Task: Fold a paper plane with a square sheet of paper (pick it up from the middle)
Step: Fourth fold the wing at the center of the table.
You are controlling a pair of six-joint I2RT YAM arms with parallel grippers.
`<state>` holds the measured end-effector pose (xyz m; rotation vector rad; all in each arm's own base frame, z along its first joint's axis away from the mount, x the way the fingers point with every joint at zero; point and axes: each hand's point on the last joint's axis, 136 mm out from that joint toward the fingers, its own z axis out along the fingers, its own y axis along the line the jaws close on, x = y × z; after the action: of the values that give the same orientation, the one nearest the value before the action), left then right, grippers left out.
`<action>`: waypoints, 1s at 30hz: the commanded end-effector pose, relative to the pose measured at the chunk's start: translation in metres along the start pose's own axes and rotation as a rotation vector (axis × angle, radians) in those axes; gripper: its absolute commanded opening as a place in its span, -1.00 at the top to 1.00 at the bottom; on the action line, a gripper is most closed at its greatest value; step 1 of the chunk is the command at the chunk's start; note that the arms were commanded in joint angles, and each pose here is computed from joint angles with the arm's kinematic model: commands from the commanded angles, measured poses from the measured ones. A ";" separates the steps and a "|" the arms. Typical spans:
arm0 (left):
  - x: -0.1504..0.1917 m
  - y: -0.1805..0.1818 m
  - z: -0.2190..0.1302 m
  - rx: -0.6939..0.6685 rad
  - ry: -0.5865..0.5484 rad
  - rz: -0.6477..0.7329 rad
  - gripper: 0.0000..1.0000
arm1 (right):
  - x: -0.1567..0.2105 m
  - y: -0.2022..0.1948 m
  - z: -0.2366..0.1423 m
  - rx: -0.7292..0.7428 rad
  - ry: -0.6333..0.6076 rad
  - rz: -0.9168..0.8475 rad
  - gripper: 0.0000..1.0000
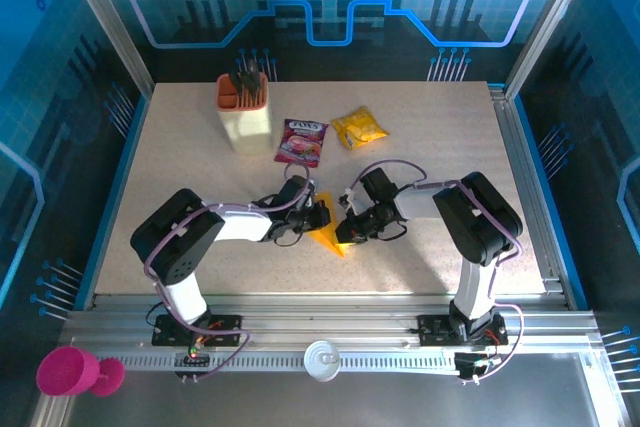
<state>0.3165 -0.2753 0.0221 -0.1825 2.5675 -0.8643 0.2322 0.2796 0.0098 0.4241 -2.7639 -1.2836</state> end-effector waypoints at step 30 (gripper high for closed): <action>-0.010 0.038 0.008 -0.131 0.004 0.025 1.00 | -0.014 0.043 -0.030 0.141 -0.102 -0.105 0.80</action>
<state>0.3409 -0.2633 0.0164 -0.1778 2.5613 -0.7759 0.2442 0.2731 0.0646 0.5005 -2.9815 -1.1949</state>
